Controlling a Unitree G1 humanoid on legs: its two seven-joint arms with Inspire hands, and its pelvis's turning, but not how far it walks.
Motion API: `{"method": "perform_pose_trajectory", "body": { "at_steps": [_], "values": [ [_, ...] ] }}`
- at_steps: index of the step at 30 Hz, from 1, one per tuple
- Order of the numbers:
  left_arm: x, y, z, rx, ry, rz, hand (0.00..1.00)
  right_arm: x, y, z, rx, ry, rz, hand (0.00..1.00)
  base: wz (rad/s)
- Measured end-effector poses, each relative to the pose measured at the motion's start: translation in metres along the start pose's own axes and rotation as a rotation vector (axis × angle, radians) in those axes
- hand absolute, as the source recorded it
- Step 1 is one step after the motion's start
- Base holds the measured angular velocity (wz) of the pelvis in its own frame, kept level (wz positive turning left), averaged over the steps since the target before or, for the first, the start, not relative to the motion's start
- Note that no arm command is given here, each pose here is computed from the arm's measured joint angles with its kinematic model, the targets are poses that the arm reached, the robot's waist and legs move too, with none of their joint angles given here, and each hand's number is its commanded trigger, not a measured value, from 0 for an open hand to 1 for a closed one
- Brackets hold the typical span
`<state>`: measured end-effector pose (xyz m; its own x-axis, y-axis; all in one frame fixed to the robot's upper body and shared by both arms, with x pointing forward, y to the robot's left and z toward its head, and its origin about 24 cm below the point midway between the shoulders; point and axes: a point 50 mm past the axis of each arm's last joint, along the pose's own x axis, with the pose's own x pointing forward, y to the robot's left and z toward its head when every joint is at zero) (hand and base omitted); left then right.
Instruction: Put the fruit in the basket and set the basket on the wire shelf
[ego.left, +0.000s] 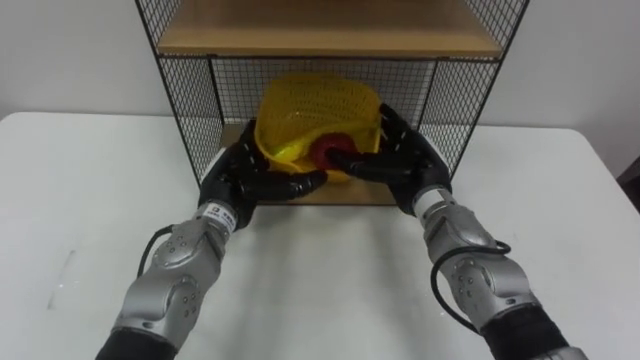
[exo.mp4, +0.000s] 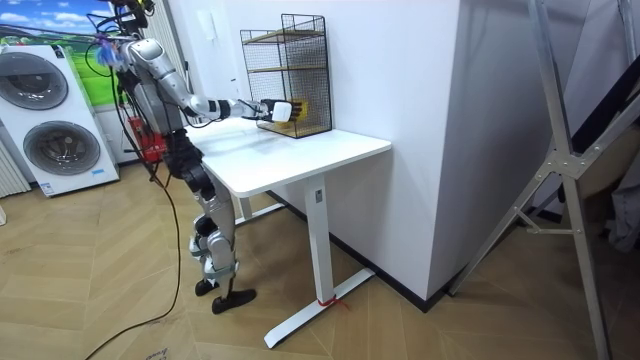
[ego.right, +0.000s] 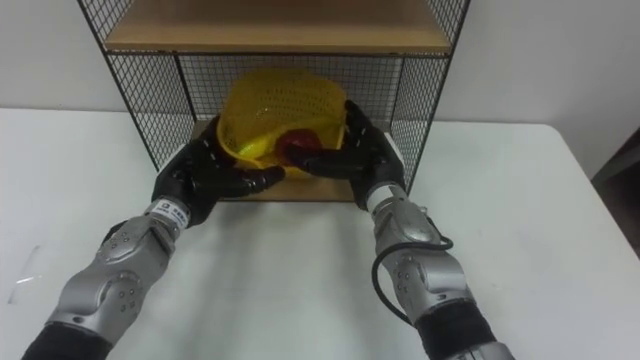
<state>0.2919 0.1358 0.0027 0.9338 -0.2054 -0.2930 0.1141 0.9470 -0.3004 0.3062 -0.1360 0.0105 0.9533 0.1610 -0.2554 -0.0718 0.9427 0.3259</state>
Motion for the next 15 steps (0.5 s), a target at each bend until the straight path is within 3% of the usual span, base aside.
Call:
{"method": "perform_pose_trajectory", "body": {
  "at_steps": [15],
  "values": [
    [-0.0008,0.0095,-0.0031,0.046,0.032,0.042,0.00,-0.0007,-0.0089,-0.0067,0.006,0.040,-0.022,0.00,0.01]
  ]
}}
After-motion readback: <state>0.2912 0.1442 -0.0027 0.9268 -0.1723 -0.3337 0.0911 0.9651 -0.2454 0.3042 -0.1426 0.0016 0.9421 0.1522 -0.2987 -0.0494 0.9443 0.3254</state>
